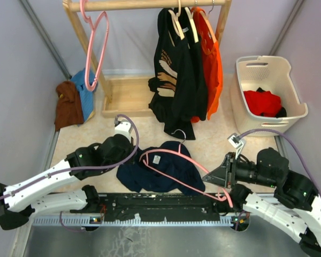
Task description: Place the t-shirt on the hanger
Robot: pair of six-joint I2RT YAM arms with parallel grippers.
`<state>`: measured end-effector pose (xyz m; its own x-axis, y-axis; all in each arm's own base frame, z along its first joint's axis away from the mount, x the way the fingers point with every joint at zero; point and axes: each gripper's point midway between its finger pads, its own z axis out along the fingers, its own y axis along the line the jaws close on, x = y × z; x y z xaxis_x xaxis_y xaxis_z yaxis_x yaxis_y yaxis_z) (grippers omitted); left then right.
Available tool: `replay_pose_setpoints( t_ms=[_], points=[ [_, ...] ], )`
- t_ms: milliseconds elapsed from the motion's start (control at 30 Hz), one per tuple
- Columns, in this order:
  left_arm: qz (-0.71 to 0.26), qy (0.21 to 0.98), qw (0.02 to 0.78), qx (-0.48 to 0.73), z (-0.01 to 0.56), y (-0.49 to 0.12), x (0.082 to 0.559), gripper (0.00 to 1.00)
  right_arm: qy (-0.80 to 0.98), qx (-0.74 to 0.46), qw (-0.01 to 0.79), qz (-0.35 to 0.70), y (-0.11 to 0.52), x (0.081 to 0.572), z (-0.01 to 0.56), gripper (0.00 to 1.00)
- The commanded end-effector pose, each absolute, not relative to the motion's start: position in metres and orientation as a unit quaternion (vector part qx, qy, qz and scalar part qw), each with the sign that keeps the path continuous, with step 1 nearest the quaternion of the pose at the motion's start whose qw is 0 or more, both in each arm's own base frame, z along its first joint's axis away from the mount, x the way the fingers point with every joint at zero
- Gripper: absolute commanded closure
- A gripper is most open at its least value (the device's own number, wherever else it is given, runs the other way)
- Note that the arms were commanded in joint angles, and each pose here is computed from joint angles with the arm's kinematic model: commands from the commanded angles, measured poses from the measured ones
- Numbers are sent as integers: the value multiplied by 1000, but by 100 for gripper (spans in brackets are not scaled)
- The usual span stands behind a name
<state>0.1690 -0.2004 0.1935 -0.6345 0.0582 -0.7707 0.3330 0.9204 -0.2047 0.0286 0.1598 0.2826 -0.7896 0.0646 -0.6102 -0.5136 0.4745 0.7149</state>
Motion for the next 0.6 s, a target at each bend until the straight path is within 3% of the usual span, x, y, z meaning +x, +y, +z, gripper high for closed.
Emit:
replay_pose_setpoints(
  t_ms=[0, 567],
  points=[
    [-180, 881, 425, 104, 211, -202, 171, 100, 737, -150, 346, 560, 177, 36, 326, 100],
    [-184, 876, 434, 105, 229, -205, 174, 100, 693, -152, 375, 596, 175, 31, 343, 100]
  ],
)
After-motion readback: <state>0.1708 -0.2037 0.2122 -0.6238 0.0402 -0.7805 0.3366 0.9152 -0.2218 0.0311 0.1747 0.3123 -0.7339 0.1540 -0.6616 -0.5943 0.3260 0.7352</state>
